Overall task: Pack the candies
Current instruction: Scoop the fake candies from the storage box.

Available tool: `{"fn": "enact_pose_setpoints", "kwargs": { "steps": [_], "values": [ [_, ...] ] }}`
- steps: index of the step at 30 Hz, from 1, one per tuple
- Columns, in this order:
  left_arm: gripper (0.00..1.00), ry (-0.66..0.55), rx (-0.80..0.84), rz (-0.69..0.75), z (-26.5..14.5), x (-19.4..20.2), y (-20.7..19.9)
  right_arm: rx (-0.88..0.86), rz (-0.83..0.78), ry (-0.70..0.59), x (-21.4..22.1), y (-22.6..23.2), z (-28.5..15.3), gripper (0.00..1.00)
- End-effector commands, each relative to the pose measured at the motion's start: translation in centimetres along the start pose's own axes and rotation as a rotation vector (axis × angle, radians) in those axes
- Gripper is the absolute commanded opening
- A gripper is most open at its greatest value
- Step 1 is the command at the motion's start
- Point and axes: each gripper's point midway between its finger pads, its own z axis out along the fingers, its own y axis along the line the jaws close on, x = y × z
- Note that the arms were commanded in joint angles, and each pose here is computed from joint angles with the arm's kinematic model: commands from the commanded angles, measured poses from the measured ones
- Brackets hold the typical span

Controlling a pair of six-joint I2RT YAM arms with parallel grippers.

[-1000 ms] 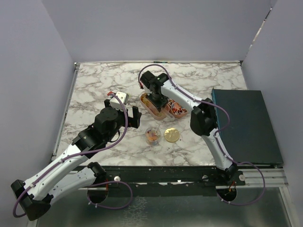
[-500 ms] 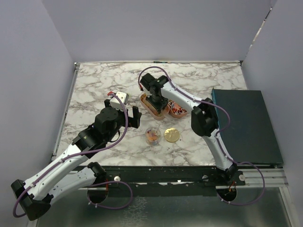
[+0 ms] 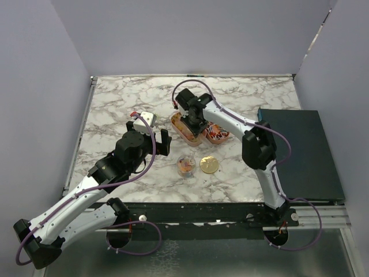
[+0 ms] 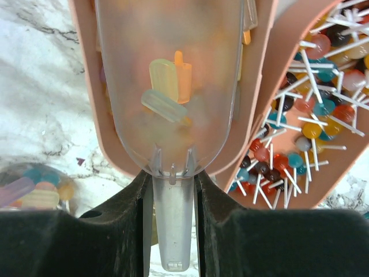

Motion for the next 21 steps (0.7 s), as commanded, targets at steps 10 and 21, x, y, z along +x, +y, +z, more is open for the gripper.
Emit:
{"fn": "enact_pose_setpoints", "kwargs": {
  "steps": [10,21],
  "values": [
    [0.99,0.002,-0.076,0.008,-0.1,0.4,1.6,-0.034,-0.002,-0.195,0.2,-0.3,-7.2,0.01],
    [0.99,0.035,-0.031,0.005,0.6,1.2,0.6,-0.078,-0.158,-0.329,5.3,0.5,-10.2,0.01]
  ]
}}
